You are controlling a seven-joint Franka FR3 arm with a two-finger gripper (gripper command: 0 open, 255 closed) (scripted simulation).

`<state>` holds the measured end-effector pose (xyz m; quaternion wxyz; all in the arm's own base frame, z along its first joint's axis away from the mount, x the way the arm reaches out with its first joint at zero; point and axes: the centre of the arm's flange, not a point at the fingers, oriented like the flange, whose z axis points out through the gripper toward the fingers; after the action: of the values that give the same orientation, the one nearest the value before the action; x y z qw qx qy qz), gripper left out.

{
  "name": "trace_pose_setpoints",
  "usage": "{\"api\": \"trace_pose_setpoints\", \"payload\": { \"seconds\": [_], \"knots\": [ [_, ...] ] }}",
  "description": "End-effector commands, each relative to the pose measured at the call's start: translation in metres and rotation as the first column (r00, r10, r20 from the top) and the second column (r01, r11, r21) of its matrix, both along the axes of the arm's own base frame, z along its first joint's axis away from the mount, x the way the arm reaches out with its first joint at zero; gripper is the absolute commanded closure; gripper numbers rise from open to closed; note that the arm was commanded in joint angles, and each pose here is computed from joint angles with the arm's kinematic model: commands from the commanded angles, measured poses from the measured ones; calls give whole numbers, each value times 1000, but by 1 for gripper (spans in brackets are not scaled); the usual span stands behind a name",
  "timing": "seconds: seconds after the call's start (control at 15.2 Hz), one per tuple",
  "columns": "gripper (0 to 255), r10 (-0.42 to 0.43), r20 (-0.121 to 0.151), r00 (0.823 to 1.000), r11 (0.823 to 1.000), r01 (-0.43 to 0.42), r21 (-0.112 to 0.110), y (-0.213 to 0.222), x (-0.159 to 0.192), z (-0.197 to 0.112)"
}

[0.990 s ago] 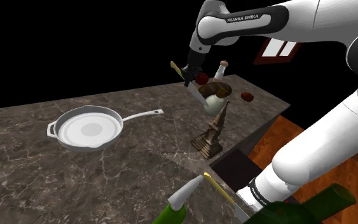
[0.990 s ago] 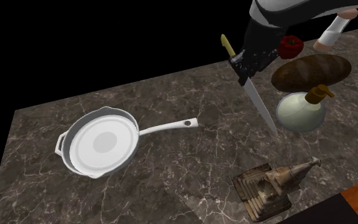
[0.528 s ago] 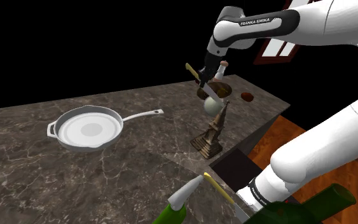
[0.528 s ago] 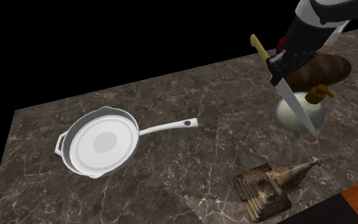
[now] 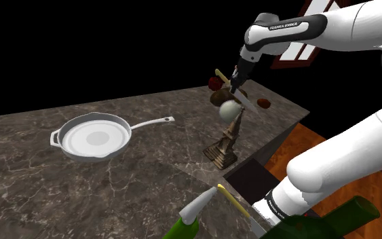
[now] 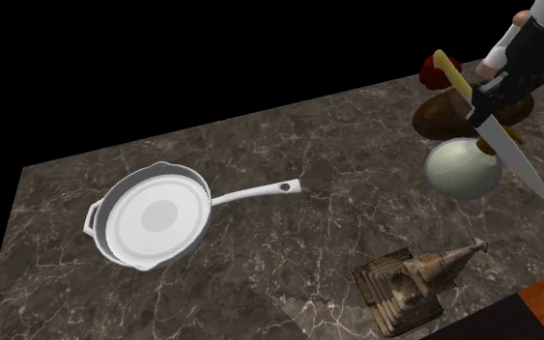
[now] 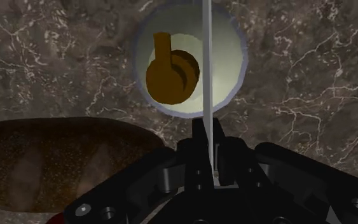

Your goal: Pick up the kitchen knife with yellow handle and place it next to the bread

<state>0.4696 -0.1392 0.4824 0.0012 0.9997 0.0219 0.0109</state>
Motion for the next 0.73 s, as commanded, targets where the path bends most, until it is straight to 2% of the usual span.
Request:
{"api": "trace_pose_setpoints", "payload": {
  "seconds": [0.0,0.66],
  "knots": [
    [255,2,-1,1000,1000,-2,0,-25,-11,-2],
    [255,2,-1,1000,1000,-2,0,-151,-49,-2]
  ]
}}
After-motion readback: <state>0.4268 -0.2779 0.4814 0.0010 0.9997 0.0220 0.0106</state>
